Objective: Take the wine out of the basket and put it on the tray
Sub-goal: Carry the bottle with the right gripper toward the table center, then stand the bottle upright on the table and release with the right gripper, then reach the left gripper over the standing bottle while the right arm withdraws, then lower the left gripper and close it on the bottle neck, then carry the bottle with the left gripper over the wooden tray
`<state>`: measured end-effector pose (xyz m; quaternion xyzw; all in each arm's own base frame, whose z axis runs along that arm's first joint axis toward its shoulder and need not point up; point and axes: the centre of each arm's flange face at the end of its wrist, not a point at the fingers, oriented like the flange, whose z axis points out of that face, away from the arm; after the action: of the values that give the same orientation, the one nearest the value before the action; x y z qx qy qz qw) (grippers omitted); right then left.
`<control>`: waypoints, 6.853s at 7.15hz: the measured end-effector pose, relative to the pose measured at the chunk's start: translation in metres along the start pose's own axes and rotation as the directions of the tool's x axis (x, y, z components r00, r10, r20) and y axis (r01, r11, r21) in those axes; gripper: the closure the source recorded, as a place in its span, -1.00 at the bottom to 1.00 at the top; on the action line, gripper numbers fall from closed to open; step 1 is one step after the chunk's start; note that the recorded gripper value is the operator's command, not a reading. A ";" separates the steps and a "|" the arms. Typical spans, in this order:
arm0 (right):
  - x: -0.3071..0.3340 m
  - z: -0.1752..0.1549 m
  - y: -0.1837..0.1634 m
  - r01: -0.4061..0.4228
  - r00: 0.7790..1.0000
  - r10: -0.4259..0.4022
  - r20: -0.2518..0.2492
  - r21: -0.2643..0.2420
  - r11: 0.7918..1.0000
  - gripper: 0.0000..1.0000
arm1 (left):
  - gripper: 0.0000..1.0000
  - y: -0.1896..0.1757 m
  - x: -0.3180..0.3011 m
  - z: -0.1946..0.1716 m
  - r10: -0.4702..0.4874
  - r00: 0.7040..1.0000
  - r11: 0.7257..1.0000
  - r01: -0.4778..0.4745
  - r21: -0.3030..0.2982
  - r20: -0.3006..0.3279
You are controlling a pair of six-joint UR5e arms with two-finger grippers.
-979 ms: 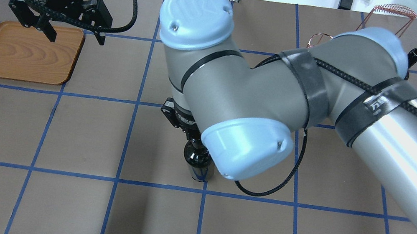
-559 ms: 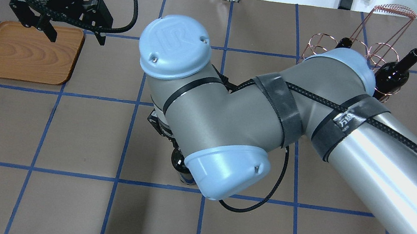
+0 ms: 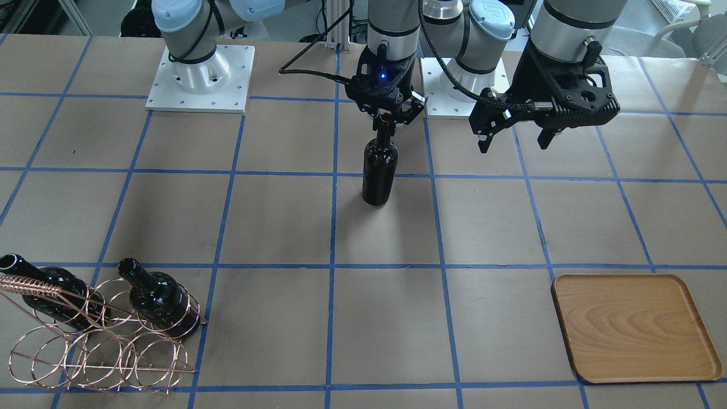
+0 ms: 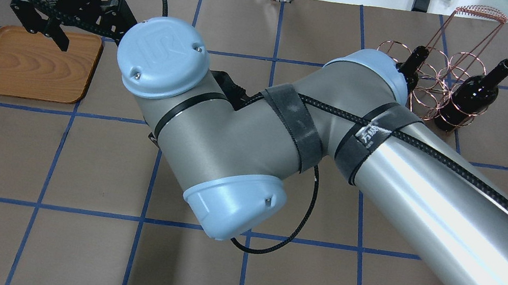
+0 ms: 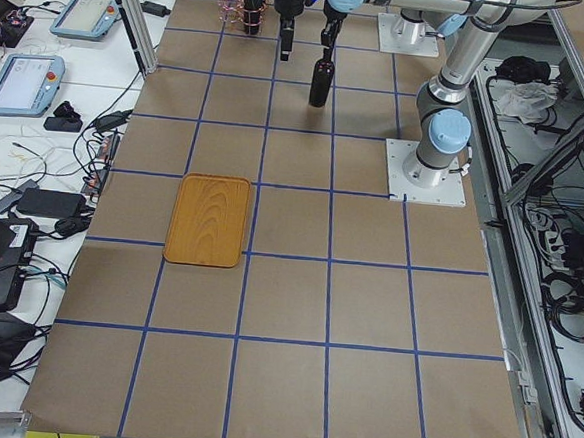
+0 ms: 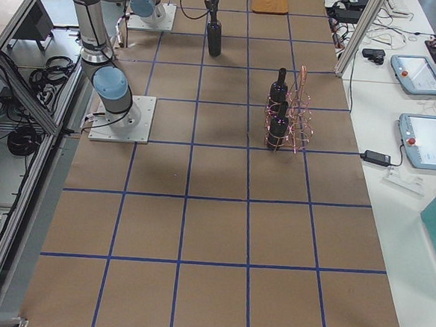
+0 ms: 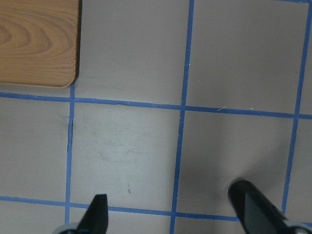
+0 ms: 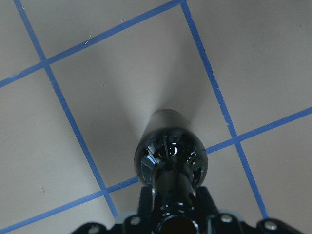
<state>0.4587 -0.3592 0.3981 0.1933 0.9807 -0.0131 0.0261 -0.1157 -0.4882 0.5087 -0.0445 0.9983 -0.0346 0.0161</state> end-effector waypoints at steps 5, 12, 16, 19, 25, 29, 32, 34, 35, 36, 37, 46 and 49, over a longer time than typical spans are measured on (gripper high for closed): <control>-0.004 0.002 0.012 -0.007 1.000 0.007 -0.010 -0.008 1.000 0.89 | -1.00 0.000 -0.009 0.003 0.016 1.000 1.000 -0.016 -0.018 0.010; 0.000 -0.009 0.004 0.028 0.999 -0.027 -0.018 0.037 0.999 -1.00 | -1.00 -0.007 -0.040 0.005 0.040 0.999 0.999 -0.040 -0.033 0.002; 0.069 -0.064 -0.079 0.190 0.981 -0.187 -0.047 0.048 0.981 -1.00 | -1.00 -0.008 -0.039 0.007 0.040 0.999 0.999 -0.040 -0.036 -0.004; 0.176 -0.111 -0.163 0.301 0.951 -0.300 -0.073 0.010 0.954 -1.00 | -1.00 -0.010 -0.029 0.012 0.058 0.998 0.998 -0.058 -0.039 -0.011; 0.238 -0.134 -0.201 0.389 0.919 -0.387 -0.072 0.022 0.921 -1.00 | -1.00 0.068 0.123 0.018 0.129 0.989 0.987 -0.135 -0.085 -0.078; 0.236 -0.152 -0.213 0.378 0.925 -0.374 -0.070 0.045 0.925 -1.00 | -0.86 0.107 0.143 0.080 0.155 0.984 0.960 -0.172 -0.220 -0.092; 0.237 -0.156 -0.214 0.377 0.925 -0.373 -0.072 0.044 0.925 -1.00 | -0.73 0.116 0.145 0.103 0.162 0.983 0.947 -0.178 -0.267 -0.081; 0.237 -0.157 -0.214 0.377 0.925 -0.374 -0.073 0.046 0.925 -1.00 | -0.28 0.120 0.144 0.111 0.162 0.984 0.942 -0.177 -0.284 -0.077; 0.237 -0.157 -0.214 0.378 0.924 -0.374 -0.074 0.046 0.925 -1.00 | -0.02 0.120 0.145 0.113 0.160 0.984 0.941 -0.176 -0.289 -0.079; 0.237 -0.157 -0.214 0.378 0.924 -0.375 -0.074 0.046 0.925 -1.00 | 0.15 0.120 0.145 0.114 0.158 0.984 0.940 -0.175 -0.293 -0.080; 0.237 -0.157 -0.213 0.378 0.924 -0.374 -0.074 0.046 0.925 -1.00 | 0.15 0.120 0.145 0.116 0.154 0.985 0.939 -0.170 -0.299 -0.078; 0.236 -0.158 -0.213 0.378 0.925 -0.374 -0.068 0.050 0.925 -1.00 | 1.00 0.076 0.142 0.068 0.120 0.990 0.972 -0.133 -0.192 -0.080; 0.235 -0.158 -0.213 0.378 0.925 -0.375 -0.065 0.052 0.924 -1.00 | 1.00 -0.005 0.077 0.041 0.061 0.995 0.991 -0.070 -0.118 -0.081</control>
<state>0.1532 -0.4612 0.5462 0.0023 0.9990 -0.0440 -0.0093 -0.1906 -0.5027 0.4662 -0.0114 0.9993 0.0247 -0.0242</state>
